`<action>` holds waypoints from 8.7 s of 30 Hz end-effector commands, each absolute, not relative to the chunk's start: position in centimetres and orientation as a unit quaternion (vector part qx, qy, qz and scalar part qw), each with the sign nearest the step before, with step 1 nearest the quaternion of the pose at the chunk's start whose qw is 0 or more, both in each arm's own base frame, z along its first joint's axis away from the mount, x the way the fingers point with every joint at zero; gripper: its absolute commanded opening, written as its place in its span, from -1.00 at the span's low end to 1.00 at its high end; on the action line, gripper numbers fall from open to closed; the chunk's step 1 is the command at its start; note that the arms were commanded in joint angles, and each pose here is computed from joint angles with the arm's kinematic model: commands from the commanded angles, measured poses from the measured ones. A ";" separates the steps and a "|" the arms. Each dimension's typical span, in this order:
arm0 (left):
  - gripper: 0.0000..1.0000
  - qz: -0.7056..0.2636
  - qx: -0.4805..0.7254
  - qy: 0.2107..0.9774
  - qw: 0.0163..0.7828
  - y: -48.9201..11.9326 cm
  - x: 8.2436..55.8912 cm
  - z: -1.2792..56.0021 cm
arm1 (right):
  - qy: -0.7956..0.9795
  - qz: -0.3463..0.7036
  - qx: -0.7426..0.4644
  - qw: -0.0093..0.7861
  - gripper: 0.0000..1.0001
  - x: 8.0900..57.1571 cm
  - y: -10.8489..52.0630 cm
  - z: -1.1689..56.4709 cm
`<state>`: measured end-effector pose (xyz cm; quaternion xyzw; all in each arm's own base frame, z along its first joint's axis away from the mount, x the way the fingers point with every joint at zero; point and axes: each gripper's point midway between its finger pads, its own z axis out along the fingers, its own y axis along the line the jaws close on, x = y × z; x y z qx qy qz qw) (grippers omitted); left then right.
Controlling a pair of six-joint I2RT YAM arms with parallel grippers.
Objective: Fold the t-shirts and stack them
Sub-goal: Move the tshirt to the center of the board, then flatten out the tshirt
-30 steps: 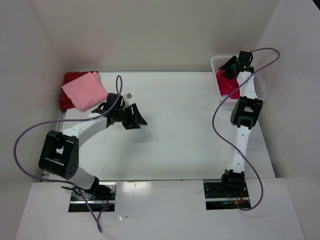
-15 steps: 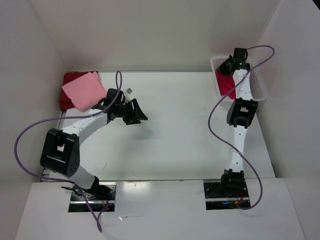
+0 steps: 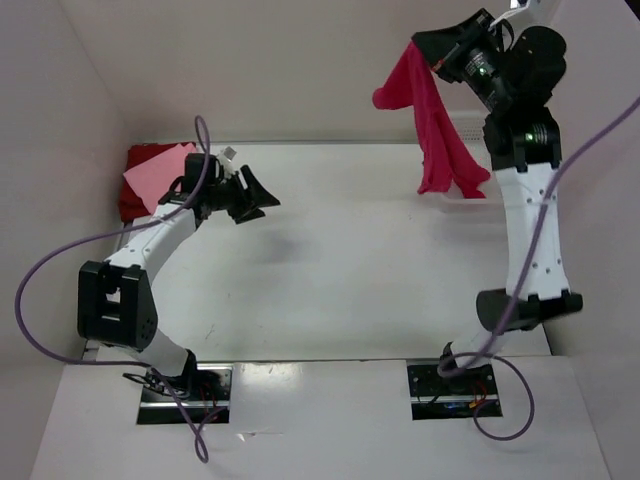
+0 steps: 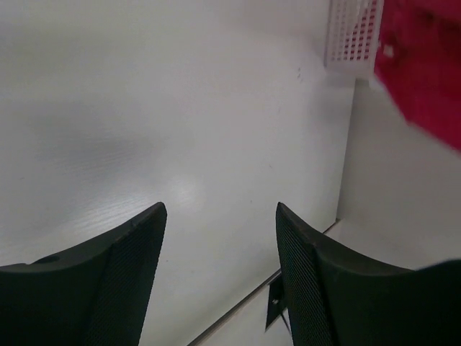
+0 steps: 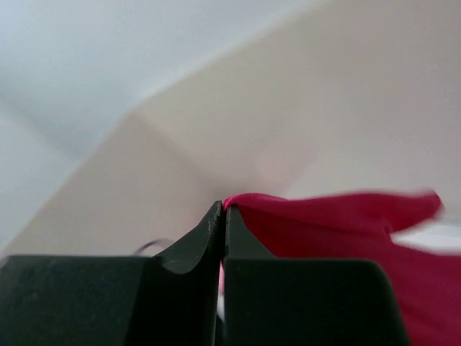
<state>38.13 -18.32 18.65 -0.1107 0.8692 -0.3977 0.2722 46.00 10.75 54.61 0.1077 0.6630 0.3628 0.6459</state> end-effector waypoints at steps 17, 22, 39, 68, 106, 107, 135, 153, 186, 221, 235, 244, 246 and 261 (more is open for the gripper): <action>0.47 -0.377 -0.297 0.806 0.347 -3.9 38.6 21.3 | 0.646 0.567 -0.125 0.496 -0.96 36.5 24.8 47.5; 0.50 -0.313 -0.282 0.837 0.349 -3.4 37.4 19.0 | 0.753 0.509 -0.004 0.417 -0.99 43.8 21.3 29.5; 0.76 -0.178 -0.248 0.930 0.203 -5.5 31.5 8.2 | 0.852 0.331 0.154 0.376 0.22 51.1 17.1 20.5; -1.00 -0.206 -0.163 0.961 0.089 -12.9 29.1 2.2 | 0.914 0.183 0.295 0.208 -0.11 28.6 13.2 2.2; -0.99 -0.101 -0.118 0.853 0.499 -5.5 39.8 37.2 | 0.901 0.221 0.287 0.239 -1.00 42.2 8.9 3.4; -0.99 -0.098 -0.118 0.858 0.490 -5.9 42.7 35.3 | 0.901 0.221 0.287 0.239 -1.00 42.2 8.9 3.4; 0.16 -0.201 -0.234 0.872 0.381 -5.1 41.9 20.8 | 0.880 0.246 0.251 0.319 0.11 42.6 11.2 12.4; -0.49 -0.251 -0.315 0.893 0.203 -3.9 38.6 4.6 | 0.910 0.297 0.220 0.188 -0.34 29.6 20.3 6.2; -0.58 -0.206 -0.348 0.894 0.192 -2.1 39.0 3.5 | 0.921 0.295 0.179 0.179 -0.92 29.8 24.0 4.8; 0.06 -0.026 -0.294 0.949 0.110 2.2 36.5 1.7 | 0.924 0.285 0.151 0.204 -0.90 30.2 20.6 6.4; -1.00 -0.068 -0.308 0.928 0.199 -0.4 28.7 13.4 | 0.914 0.315 0.131 0.218 -0.90 29.8 20.9 9.7; -1.00 -0.065 -0.323 0.916 0.230 0.0 28.8 19.1 | 0.913 0.322 0.119 0.218 -0.90 30.2 20.5 9.9; -0.77 -0.069 -0.308 0.934 0.166 -0.6 30.1 15.9 | 0.914 0.319 0.125 0.215 -0.90 30.4 20.2 9.5; 0.44 -0.125 -0.455 0.869 0.149 2.5 28.2 4.9 | 0.918 0.316 0.121 0.209 -0.90 30.7 20.1 8.9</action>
